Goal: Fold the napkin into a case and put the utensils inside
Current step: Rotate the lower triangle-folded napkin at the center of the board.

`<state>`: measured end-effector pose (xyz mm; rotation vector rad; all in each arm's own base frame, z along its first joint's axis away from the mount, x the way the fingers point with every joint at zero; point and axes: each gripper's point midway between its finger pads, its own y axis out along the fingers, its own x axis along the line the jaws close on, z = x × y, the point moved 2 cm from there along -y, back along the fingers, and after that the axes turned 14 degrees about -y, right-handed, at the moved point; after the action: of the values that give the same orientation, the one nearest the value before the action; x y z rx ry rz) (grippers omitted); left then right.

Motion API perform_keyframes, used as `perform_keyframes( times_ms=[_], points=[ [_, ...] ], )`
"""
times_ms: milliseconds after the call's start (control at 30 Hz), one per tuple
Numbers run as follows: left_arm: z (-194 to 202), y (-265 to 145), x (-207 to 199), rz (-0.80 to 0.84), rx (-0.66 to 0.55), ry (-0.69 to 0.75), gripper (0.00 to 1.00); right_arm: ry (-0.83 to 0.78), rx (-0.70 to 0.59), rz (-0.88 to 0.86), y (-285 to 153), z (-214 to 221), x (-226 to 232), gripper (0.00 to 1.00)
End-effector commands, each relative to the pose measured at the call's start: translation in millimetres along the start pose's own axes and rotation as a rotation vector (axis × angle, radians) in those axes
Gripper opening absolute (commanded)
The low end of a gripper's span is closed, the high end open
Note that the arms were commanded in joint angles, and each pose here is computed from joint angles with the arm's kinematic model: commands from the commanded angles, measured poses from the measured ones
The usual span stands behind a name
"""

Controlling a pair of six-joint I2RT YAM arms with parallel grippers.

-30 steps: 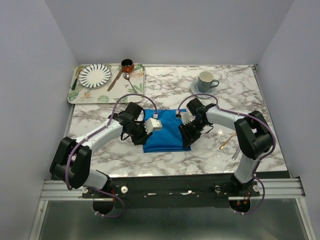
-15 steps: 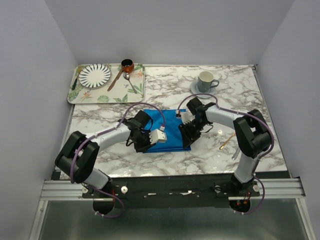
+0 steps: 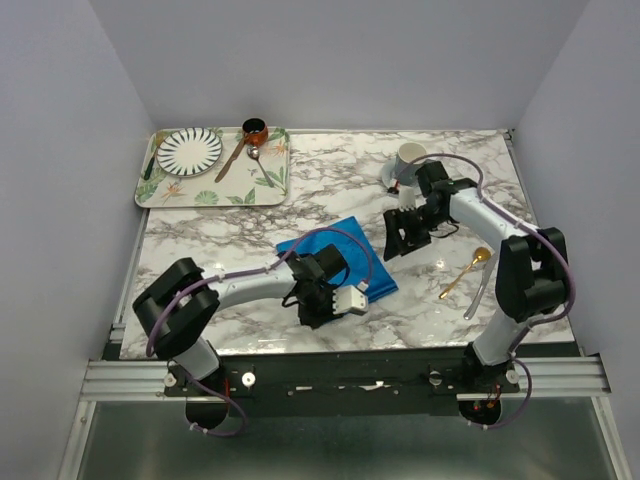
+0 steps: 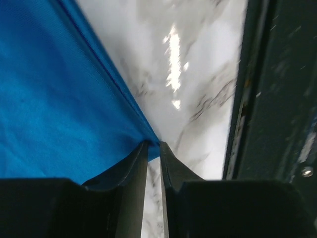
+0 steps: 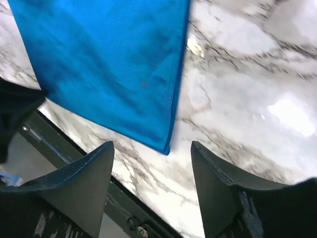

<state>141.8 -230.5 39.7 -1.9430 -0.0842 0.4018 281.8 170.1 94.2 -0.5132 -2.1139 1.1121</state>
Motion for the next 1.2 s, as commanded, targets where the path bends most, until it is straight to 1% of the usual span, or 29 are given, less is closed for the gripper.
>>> perform_keyframes(
  times_ms=[0,33,67,167,200,233,267,333,433,467,567,733,900,933,967,1100,1133,1167],
  points=[
    [-42.0,3.7,-37.9,0.107,-0.034,-0.032,0.30,0.065,0.024,-0.018,-23.4,21.3,4.4,0.72],
    [-56.1,-1.7,-38.7,0.114,-0.061,-0.025,0.32,0.080,0.035,-0.018,-23.5,29.7,5.1,0.72],
    [-59.1,-6.7,-42.8,0.142,-0.064,-0.030,0.33,0.087,0.042,-0.019,-23.2,33.9,5.6,0.72],
    [-77.2,-32.4,-29.0,0.154,-0.153,-0.064,0.35,0.121,0.068,-0.025,-18.7,49.1,9.1,0.72],
    [-77.7,-43.0,-9.1,0.125,-0.183,-0.112,0.35,0.140,0.069,-0.032,-16.9,50.8,10.6,0.72],
    [-83.1,-52.5,2.2,0.100,-0.211,-0.113,0.35,0.155,0.072,-0.038,-14.8,52.9,11.4,0.72],
    [-81.4,-57.6,13.4,0.078,-0.218,-0.131,0.36,0.174,0.081,-0.044,-9.4,57.0,10.7,0.72],
    [-75.3,-69.9,51.8,-0.019,-0.233,-0.171,0.36,0.218,0.085,-0.057,-3.5,58.5,11.3,0.72],
    [-61.4,-76.9,89.0,-0.120,-0.228,-0.207,0.36,0.266,0.104,-0.064,6.1,61.6,7.9,0.73],
    [-58.0,-75.8,96.3,-0.142,-0.220,-0.188,0.37,0.271,0.105,-0.058,7.3,61.6,6.2,0.74],
    [-41.1,-66.1,112.1,-0.183,-0.167,-0.190,0.37,0.291,0.121,-0.053,11.4,63.2,3.1,0.75],
    [-17.6,-42.8,113.8,-0.170,-0.102,-0.197,0.33,0.322,0.152,-0.087,22.6,65.2,0.1,0.74],
    [0.2,-26.6,98.6,-0.102,-0.062,-0.227,0.27,0.325,0.151,-0.096,33.0,56.4,-10.0,0.69],
    [2.0,-25.9,95.8,-0.096,-0.057,-0.231,0.26,0.354,0.151,-0.098,33.9,53.7,-9.9,0.68],
    [7.2,-24.0,90.2,-0.079,-0.041,-0.240,0.24,0.351,0.147,-0.095,36.4,48.0,-14.0,0.67],
    [7.1,-21.2,64.5,-0.009,-0.032,-0.243,0.21,0.339,0.125,-0.083,40.3,31.2,-26.3,0.61],
    [2.9,-20.0,53.3,0.012,-0.031,-0.223,0.21,0.334,0.117,-0.081,41.2,26.7,-28.9,0.60],
    [3.9,-17.7,43.5,0.034,-0.021,-0.243,0.21,0.330,0.111,-0.081,42.3,22.8,-31.3,0.59]
  ],
)
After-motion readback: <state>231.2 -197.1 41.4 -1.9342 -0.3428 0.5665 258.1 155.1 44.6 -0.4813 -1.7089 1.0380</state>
